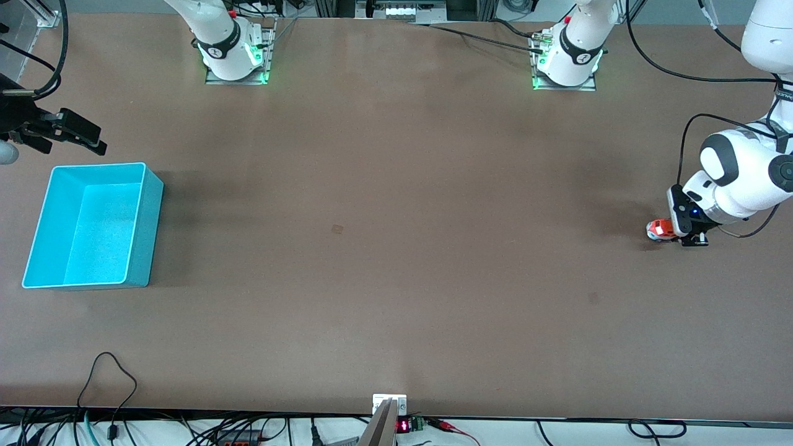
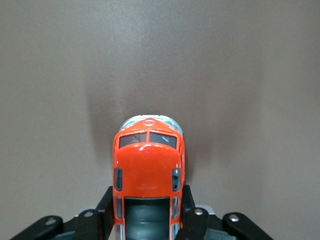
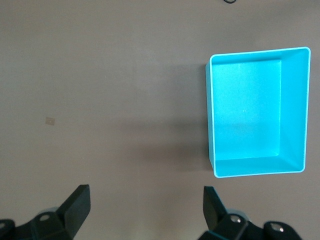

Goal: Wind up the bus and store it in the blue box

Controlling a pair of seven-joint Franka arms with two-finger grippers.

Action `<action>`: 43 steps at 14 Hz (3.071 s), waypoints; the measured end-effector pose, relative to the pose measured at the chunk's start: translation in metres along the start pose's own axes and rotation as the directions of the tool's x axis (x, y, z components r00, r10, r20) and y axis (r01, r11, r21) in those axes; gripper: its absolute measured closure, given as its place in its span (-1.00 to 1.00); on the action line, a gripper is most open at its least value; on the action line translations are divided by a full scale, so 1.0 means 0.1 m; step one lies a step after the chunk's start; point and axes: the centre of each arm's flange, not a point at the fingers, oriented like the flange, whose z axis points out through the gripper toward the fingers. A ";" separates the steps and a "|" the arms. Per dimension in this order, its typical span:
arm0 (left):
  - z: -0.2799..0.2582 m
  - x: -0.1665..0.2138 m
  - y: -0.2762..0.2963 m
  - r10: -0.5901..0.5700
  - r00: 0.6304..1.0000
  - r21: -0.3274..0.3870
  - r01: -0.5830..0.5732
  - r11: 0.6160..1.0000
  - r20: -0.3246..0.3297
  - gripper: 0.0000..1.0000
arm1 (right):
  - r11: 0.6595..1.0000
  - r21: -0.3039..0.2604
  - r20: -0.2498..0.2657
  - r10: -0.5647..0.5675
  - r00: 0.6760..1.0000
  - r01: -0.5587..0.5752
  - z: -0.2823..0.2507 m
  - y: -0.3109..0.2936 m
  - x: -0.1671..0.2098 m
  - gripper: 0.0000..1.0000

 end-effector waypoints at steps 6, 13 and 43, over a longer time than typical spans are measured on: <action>-0.33 -0.02 -0.13 0.004 0.999 -0.168 -0.011 0.986 -0.043 -1.00 | 1.000 0.000 0.000 -0.001 1.000 0.001 0.00 0.00 0.00 -1.00; -1.52 0.40 -0.52 0.062 0.997 -0.207 -0.072 0.976 -0.055 -1.00 | 1.000 0.000 0.000 -0.001 1.000 0.001 0.00 0.00 0.00 -1.00; -3.48 1.62 -1.19 -0.933 0.339 0.001 0.940 0.341 -0.118 -1.00 | 1.000 0.001 0.023 -0.002 1.000 0.002 0.12 0.00 0.06 -1.00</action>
